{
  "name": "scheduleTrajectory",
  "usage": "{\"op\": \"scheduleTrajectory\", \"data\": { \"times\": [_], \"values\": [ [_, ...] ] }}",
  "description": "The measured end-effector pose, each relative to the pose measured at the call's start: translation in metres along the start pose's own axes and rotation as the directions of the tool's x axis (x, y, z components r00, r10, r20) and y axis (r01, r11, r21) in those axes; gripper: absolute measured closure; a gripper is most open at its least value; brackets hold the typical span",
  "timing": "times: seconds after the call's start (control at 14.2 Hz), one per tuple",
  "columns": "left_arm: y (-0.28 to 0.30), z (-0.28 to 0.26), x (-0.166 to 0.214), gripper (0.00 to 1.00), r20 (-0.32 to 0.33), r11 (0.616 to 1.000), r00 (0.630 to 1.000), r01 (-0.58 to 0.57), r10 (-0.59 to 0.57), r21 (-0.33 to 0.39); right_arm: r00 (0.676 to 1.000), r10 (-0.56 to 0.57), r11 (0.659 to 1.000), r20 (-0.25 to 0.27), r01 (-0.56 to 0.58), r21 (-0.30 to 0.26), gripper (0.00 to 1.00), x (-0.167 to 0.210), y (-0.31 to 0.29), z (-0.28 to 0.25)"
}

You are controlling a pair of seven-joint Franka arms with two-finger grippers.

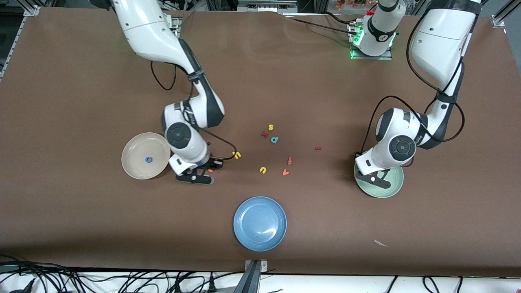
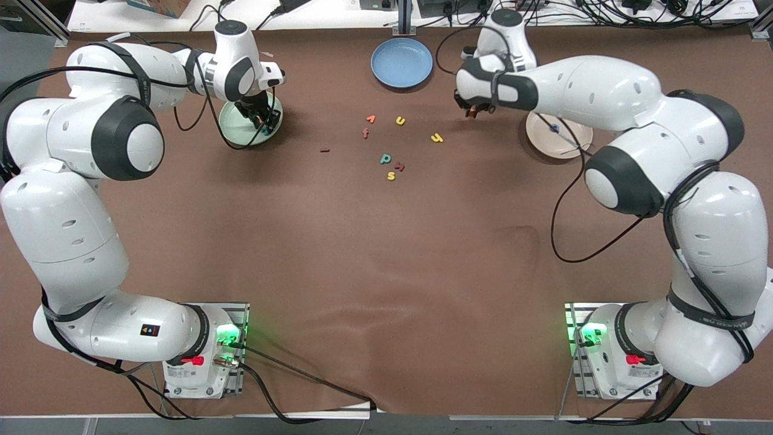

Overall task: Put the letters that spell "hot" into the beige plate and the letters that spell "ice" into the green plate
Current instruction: 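Release the c on the green plate while the right gripper carries 3, then drop the orange 3 on the beige plate while the left gripper reaches, then grasp the red bar with the left gripper while the right gripper grasps 4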

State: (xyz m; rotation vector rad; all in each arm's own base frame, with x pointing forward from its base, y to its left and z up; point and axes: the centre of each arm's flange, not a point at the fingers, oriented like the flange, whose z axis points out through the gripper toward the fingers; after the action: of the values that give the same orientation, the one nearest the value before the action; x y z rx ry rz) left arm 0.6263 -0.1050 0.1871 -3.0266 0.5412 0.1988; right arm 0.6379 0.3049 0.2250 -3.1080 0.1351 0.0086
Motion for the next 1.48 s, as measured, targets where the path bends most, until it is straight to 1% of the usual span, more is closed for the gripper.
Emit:
{"op": "scheduleTrajectory", "data": {
  "times": [0.07, 0.14, 0.21, 0.28, 0.35, 0.49, 0.63, 0.77, 0.85, 0.99, 1.2, 1.27, 1.34, 1.41, 1.48],
  "values": [
    [-0.002, -0.009, 0.001, 0.38, -0.006, 1.000, 1.000, 0.003, -0.003, 0.002, 1.000, -0.025, 1.000, 0.012, 0.025, -0.008, 0.81, 0.005, 0.014, -0.011],
    [-0.004, -0.021, 0.000, 0.30, -0.007, 1.000, 1.000, 0.005, -0.005, 0.005, 0.998, -0.056, 0.998, 0.020, 0.056, -0.015, 0.81, 0.008, 0.031, -0.020],
    [-0.004, -0.035, 0.000, 0.21, 0.001, 1.000, 1.000, 0.005, -0.005, 0.006, 0.995, -0.091, 0.995, 0.028, 0.092, -0.023, 0.81, 0.009, 0.050, -0.026],
    [-0.001, -0.052, -0.002, 0.09, 0.012, 1.000, 1.000, 0.004, -0.004, 0.007, 0.991, -0.130, 0.991, 0.040, 0.131, -0.030, 0.81, 0.008, 0.072, -0.030],
    [0.006, -0.069, -0.003, 0.01, 0.019, 1.000, 1.000, -0.003, 0.003, 0.006, 0.985, -0.162, 0.986, 0.054, 0.164, -0.035, 0.81, 0.005, 0.096, -0.033],
    [0.035, -0.090, -0.003, 0.00, 0.016, 0.999, 0.999, -0.047, 0.047, -0.004, 0.975, -0.204, 0.977, 0.089, 0.208, -0.039, 0.81, -0.004, 0.143, -0.034],
    [0.078, -0.095, 0.000, 0.00, 0.011, 0.993, 0.993, -0.115, 0.115, -0.022, 0.969, -0.217, 0.974, 0.120, 0.223, -0.039, 0.81, -0.014, 0.175, -0.028],
    [0.120, -0.094, -0.001, 0.00, 0.010, 0.982, 0.982, -0.186, 0.187, -0.041, 0.969, -0.216, 0.974, 0.119, 0.223, -0.045, 0.81, -0.024, 0.191, -0.017],
    [0.136, -0.092, -0.001, 0.00, 0.012, 0.973, 0.974, -0.224, 0.225, -0.050, 0.970, -0.212, 0.975, 0.116, 0.219, -0.049, 0.76, -0.028, 0.195, -0.011],
    [0.152, -0.081, -0.002, 0.00, 0.011, 0.944, 0.946, -0.323, 0.324, -0.064, 0.971, -0.206, 0.976, 0.117, 0.213, -0.050, 0.57, -0.033, 0.198, -0.004],
    [0.158, -0.051, 0.003, 0.00, -0.023, 0.873, 0.876, -0.482, 0.482, -0.077, 0.971, -0.215, 0.975, 0.101, 0.219, -0.035, 0.28, -0.033, 0.188, -0.013],
    [0.160, -0.041, 0.005, 0.00, -0.034, 0.847, 0.850, -0.527, 0.526, -0.077, 0.971, -0.221, 0.974, 0.091, 0.224, -0.023, 0.16, -0.033, 0.175, -0.019],
    [0.163, -0.033, 0.007, 0.00, -0.041, 0.821, 0.823, -0.568, 0.566, -0.062, 0.970, -0.230, 0.973, 0.082, 0.232, -0.009, 0.07, -0.035, 0.157, -0.024],
    [0.169, -0.026, 0.008, 0.04, -0.041, 0.799, 0.800, -0.600, 0.598, -0.039, 0.969, -0.237, 0.971, 0.074, 0.238, 0.004, 0.00, -0.038, 0.137, -0.027],
    [0.175, -0.020, 0.008, 0.11, -0.039, 0.780, 0.780, -0.625, 0.625, -0.019, 0.967, -0.246, 0.969, 0.066, 0.245, 0.014, 0.00, -0.042, 0.117, -0.030]
  ]
}}
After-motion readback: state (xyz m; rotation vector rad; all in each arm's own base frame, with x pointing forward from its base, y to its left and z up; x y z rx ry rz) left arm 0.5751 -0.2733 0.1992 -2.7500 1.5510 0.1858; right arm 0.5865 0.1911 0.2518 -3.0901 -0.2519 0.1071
